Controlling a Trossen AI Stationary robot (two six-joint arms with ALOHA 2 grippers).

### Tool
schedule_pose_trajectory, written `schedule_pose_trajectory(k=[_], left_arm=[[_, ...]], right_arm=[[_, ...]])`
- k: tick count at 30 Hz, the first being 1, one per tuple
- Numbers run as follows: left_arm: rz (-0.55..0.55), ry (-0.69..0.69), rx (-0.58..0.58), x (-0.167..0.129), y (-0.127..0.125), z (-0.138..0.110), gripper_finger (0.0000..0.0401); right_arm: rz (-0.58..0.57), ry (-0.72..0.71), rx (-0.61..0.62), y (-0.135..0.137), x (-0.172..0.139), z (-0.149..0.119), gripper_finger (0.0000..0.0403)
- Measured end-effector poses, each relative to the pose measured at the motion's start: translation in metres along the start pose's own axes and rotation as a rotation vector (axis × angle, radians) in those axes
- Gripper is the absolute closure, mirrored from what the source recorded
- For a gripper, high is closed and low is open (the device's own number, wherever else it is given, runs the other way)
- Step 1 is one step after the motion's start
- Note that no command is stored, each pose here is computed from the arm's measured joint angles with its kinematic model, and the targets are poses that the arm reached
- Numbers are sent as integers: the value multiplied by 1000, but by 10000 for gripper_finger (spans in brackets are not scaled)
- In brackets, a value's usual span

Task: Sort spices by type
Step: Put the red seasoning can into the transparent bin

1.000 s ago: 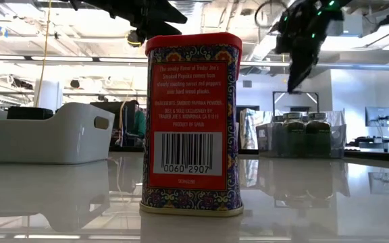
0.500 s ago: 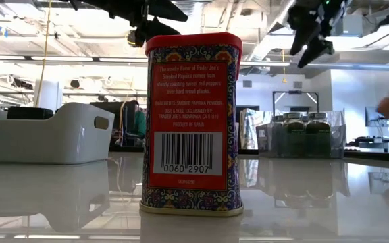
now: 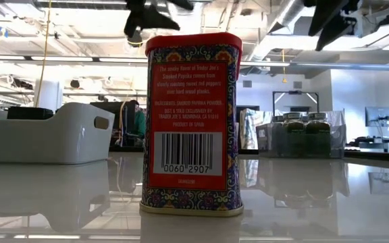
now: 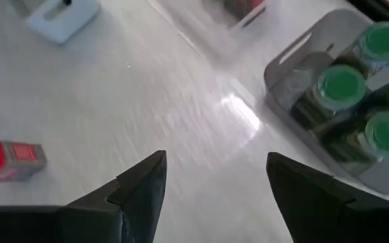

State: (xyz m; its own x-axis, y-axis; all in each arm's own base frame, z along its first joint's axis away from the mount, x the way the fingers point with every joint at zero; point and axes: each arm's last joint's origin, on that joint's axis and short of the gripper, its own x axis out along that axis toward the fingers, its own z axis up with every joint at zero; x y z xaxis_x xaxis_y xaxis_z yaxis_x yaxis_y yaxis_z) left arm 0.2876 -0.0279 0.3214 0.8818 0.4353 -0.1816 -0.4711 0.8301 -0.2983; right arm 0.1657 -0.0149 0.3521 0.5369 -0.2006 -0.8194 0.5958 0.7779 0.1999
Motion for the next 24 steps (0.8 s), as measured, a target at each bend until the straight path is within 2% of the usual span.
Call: schedule_pose_trajectory(k=[4,12,18,24], left_arm=[[33,52,-43,6,-32,-4,181],[114,229,-20,23,-86,-4,206],[151,272,26,36,-102,7,238],[90,277,-2,41,-105,23,252]], right_arm=[[-61,27,-22,12,1,-13,122],[-136,28,-83,29,-2,-36,122],[-106,27,-79,37,-5,-44,122],[-102,16,-10,40,-8,-49,122]])
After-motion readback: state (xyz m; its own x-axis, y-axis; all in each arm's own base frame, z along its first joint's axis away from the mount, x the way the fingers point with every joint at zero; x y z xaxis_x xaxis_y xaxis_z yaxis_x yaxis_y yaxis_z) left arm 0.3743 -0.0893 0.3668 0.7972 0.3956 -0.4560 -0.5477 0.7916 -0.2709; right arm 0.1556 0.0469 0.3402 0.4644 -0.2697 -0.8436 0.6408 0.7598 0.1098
